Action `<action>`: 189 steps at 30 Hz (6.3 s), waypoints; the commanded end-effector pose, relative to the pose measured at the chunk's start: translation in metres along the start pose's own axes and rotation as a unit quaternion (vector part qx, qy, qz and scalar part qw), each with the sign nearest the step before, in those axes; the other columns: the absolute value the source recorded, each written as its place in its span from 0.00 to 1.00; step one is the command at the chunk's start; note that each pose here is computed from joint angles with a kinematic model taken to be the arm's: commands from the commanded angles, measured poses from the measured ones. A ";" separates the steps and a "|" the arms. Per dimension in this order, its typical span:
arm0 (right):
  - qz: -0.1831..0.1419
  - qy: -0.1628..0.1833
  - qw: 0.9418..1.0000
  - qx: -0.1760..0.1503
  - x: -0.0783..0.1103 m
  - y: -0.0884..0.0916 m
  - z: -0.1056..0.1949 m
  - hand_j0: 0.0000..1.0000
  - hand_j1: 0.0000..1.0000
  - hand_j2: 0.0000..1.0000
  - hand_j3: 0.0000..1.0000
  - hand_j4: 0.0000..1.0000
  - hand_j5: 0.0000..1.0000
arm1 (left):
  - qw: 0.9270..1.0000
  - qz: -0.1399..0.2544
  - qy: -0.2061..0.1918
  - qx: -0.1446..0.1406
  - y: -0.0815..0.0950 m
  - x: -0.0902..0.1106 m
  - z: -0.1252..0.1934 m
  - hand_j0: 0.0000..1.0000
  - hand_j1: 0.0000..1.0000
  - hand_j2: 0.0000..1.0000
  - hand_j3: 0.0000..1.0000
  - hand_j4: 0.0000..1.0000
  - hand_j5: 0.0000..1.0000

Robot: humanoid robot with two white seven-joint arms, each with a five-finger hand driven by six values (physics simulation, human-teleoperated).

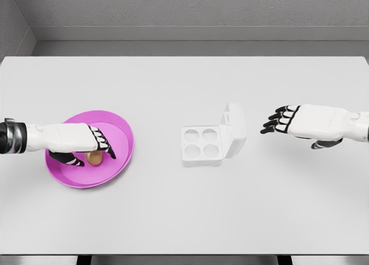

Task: Pack egg into the box and close the box lid

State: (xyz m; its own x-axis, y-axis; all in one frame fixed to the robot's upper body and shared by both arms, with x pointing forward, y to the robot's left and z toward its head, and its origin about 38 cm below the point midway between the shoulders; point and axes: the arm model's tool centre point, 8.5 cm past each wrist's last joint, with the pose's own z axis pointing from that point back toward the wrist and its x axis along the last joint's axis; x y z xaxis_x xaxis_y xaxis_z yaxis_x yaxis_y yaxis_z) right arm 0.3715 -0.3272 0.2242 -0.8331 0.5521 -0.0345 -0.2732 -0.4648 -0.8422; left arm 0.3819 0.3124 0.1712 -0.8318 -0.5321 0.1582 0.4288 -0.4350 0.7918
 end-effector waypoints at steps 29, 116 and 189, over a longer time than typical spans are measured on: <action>0.001 0.006 1.000 0.007 -0.004 0.003 -0.003 1.00 1.00 1.00 1.00 1.00 1.00 | 1.000 -0.001 0.012 -0.009 0.003 -0.008 0.000 0.71 0.71 0.71 0.71 0.71 0.71; -0.005 0.004 1.000 0.013 -0.002 0.008 0.000 1.00 1.00 1.00 1.00 1.00 1.00 | 0.974 -0.022 -0.166 0.151 0.149 0.065 -0.130 0.96 0.96 0.96 0.96 0.96 0.96; 0.009 -0.141 0.987 -0.080 0.069 -0.042 -0.094 1.00 1.00 1.00 1.00 1.00 1.00 | 0.981 0.072 0.003 0.179 0.113 -0.052 0.019 1.00 1.00 1.00 1.00 1.00 1.00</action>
State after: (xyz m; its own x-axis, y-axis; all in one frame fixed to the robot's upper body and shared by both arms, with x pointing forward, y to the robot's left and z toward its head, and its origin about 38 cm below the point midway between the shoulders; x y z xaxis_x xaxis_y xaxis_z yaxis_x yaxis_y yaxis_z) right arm 0.3699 -0.2059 0.2082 -0.9453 0.3177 0.0732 -0.1892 -0.3517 -0.9168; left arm 0.4670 0.3043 0.2641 -0.7727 -0.5725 0.2744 0.3857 -0.0801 0.9191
